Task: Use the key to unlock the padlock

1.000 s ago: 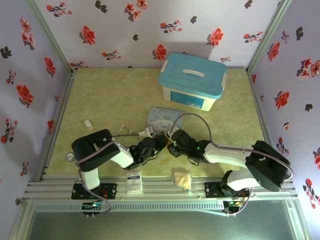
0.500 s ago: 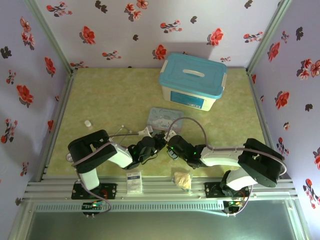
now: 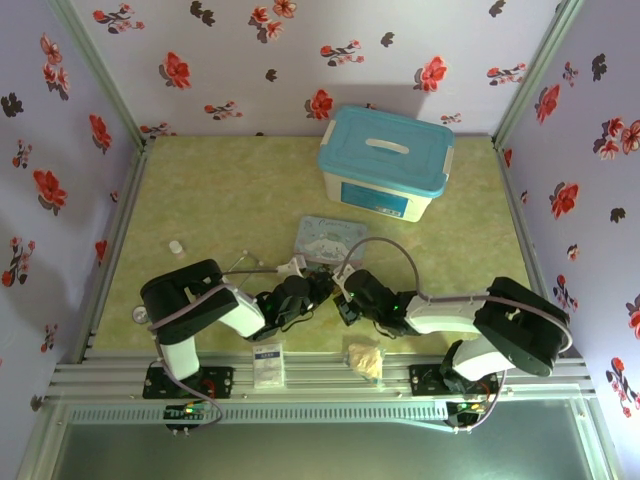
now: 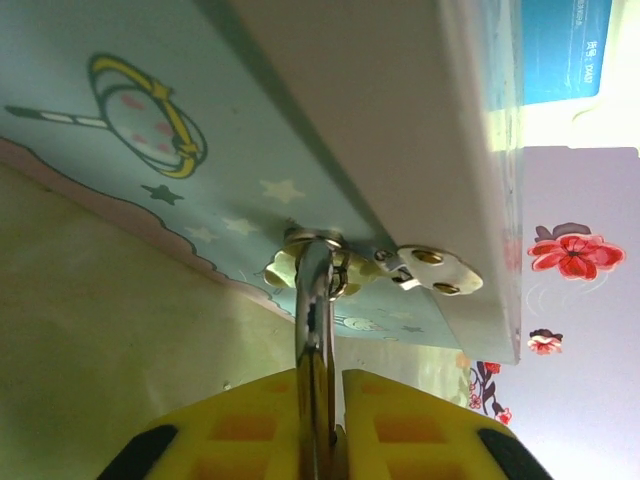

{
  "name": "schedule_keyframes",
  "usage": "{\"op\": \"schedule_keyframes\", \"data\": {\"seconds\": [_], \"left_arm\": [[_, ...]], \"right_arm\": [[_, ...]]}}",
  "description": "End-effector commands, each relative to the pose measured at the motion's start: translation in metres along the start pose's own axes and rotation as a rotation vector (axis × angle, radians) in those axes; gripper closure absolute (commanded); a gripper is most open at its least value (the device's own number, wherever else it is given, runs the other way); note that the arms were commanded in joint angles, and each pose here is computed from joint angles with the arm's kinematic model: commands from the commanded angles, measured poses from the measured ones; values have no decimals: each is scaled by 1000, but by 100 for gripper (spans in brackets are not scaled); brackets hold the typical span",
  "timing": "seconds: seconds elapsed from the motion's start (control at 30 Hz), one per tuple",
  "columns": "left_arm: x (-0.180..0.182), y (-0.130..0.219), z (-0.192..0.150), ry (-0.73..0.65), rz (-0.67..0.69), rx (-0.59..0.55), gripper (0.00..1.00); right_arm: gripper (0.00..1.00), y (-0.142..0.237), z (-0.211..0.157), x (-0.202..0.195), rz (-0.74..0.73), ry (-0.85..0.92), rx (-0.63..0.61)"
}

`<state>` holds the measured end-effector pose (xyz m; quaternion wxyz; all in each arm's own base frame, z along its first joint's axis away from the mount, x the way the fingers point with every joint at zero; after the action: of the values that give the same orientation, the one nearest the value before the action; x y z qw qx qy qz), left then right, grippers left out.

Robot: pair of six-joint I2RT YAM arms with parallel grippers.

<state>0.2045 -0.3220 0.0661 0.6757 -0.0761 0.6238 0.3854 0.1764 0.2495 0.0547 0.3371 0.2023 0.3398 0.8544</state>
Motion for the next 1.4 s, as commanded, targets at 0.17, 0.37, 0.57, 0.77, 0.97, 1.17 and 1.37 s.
{"op": "schedule_keyframes", "data": {"seconds": [0.17,0.37,0.57,0.77,0.97,1.17,1.37], "left_arm": [[7,0,2,-46,30,-6,75],[12,1,2,-72,57,-4,69],[11,0,4,-88,61,-7,68],[5,-2,4,-143,90,12,60],[-2,-5,5,-159,73,24,61],[4,-10,2,-136,77,41,74],[12,-6,4,-120,97,39,85]], "right_arm": [[100,10,23,9,249,-199,-100],[100,7,21,9,287,-243,-82],[99,2,20,5,275,-264,-62],[98,4,23,6,335,-306,-76],[98,5,27,4,391,-360,-91],[92,0,23,2,369,-361,-50],[70,-2,18,-4,317,-364,-22]]}}
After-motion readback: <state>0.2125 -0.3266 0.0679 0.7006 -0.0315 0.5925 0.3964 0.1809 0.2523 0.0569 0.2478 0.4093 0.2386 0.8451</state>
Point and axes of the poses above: each hand's point on the last joint's axis, 136 mm out from that joint toward the fingers, its own y axis back along the fingers, its own x axis along the line the jaws close on, z = x × y, the point moved 4 cm from there along y, back along the fingers
